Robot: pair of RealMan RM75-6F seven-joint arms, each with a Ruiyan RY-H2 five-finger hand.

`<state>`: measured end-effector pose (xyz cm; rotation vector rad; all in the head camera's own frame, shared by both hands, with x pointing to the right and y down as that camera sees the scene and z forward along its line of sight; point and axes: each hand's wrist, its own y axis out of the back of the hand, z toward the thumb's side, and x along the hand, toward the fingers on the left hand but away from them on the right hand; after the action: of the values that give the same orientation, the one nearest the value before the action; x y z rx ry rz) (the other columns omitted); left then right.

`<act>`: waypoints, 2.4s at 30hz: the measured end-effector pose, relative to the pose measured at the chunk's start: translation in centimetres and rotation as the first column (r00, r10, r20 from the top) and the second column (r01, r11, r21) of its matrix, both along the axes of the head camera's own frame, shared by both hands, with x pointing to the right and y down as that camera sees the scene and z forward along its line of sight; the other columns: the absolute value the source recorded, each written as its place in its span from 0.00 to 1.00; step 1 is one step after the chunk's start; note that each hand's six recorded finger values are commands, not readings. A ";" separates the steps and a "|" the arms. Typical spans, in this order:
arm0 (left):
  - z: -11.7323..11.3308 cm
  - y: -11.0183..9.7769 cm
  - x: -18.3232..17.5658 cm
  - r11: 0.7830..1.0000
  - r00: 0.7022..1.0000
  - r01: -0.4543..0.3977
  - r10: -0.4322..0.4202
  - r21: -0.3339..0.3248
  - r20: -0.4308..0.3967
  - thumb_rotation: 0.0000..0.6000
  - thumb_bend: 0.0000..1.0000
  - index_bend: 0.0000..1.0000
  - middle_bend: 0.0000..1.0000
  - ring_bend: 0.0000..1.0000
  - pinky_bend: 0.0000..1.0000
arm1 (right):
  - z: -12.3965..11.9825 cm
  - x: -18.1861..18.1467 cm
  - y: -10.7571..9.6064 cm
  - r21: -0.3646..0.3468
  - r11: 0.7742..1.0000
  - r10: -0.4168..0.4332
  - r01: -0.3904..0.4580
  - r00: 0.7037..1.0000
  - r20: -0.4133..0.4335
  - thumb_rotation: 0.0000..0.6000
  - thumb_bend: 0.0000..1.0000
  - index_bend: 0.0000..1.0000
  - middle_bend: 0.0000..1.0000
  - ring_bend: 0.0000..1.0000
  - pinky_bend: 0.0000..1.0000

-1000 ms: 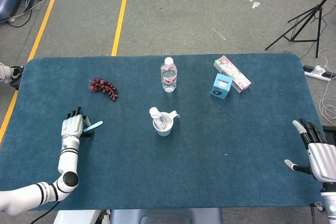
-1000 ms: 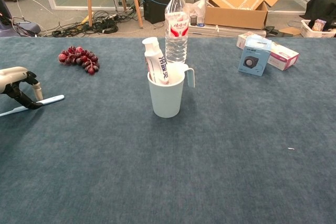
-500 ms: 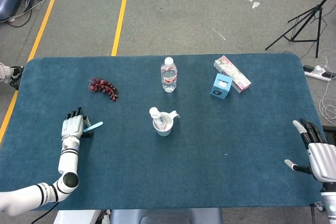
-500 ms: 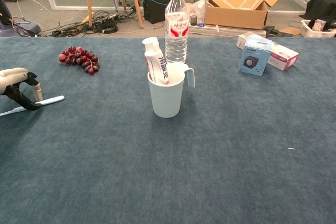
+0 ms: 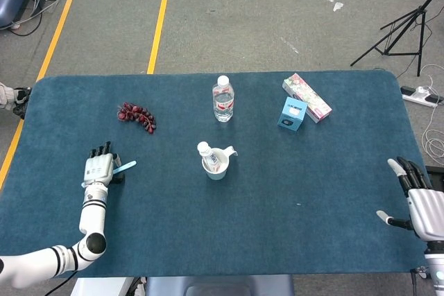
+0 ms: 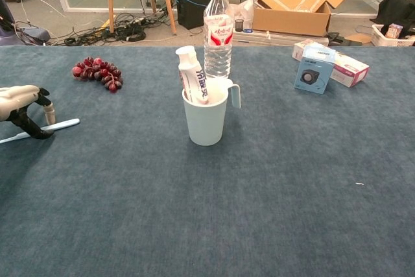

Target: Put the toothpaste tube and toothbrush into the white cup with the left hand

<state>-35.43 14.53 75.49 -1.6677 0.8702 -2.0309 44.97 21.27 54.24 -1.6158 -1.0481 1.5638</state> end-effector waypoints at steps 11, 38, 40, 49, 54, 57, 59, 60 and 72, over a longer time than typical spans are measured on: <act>0.4 0.5 -0.2 1.000 0.999 -0.022 0.022 0.005 0.033 1.00 0.34 0.49 0.00 0.00 0.00 | -0.1 0.0 0.0 0.001 1.000 0.002 -0.002 1.000 0.000 1.00 0.00 0.09 0.07 0.00 0.42; 0.0 0.4 -0.6 0.999 0.997 -0.041 0.039 0.032 0.062 1.00 0.34 0.65 0.00 0.00 0.00 | 0.0 -0.1 0.0 0.001 1.000 -0.001 0.001 1.000 0.000 1.00 0.00 0.09 0.07 0.00 0.42; 0.1 0.4 -0.7 0.999 0.997 -0.042 0.040 0.029 0.063 1.00 0.34 0.65 0.00 0.00 0.00 | 0.0 -0.1 0.0 0.000 1.000 -0.001 0.001 1.000 0.000 1.00 0.00 0.09 0.07 0.00 0.42; -0.5 0.1 -0.4 0.998 0.998 -0.048 0.045 0.049 0.049 1.00 0.40 0.66 0.00 0.00 0.00 | 0.0 0.0 0.0 0.001 1.000 0.000 0.000 1.000 0.000 1.00 0.00 0.09 0.07 0.00 0.42; -2.0 -0.4 0.4 0.993 0.997 -0.072 0.070 0.094 0.029 1.00 0.40 0.66 0.00 0.00 0.00 | 0.0 -0.1 0.0 0.000 1.000 -0.001 0.001 1.000 0.000 1.00 0.00 0.09 0.07 0.00 0.42; -3.2 -0.8 0.9 0.988 0.997 -0.082 0.082 0.128 0.010 1.00 0.40 0.66 0.00 0.00 0.00 | 0.1 -0.1 0.0 -0.002 1.000 -0.002 0.002 1.000 0.000 1.00 0.00 0.09 0.07 0.00 0.42; -4.2 -1.1 1.2 0.985 0.996 -0.085 0.087 0.153 -0.005 1.00 0.40 0.66 0.00 0.00 0.00 | 0.1 -0.1 0.1 -0.003 1.000 -0.002 0.002 1.000 -0.001 1.00 0.00 0.09 0.07 0.00 0.42; -4.6 -1.3 1.4 0.983 0.996 -0.085 0.089 0.164 -0.013 1.00 0.40 0.66 0.00 0.00 0.00 | 0.1 -0.1 0.0 -0.003 1.000 -0.002 0.002 1.000 -0.001 1.00 0.00 0.09 0.07 0.00 0.42; -11.2 -5.4 4.7 0.952 0.978 -0.028 0.089 0.306 -0.187 1.00 0.41 0.68 0.00 0.00 0.00 | 0.4 -0.2 0.1 -0.011 1.000 -0.004 0.004 1.000 -0.005 1.00 0.00 0.09 0.07 0.00 0.42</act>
<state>-30.77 9.14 64.26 -1.7161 1.1202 -1.6139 44.79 21.34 54.61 -1.6197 -1.0343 1.5725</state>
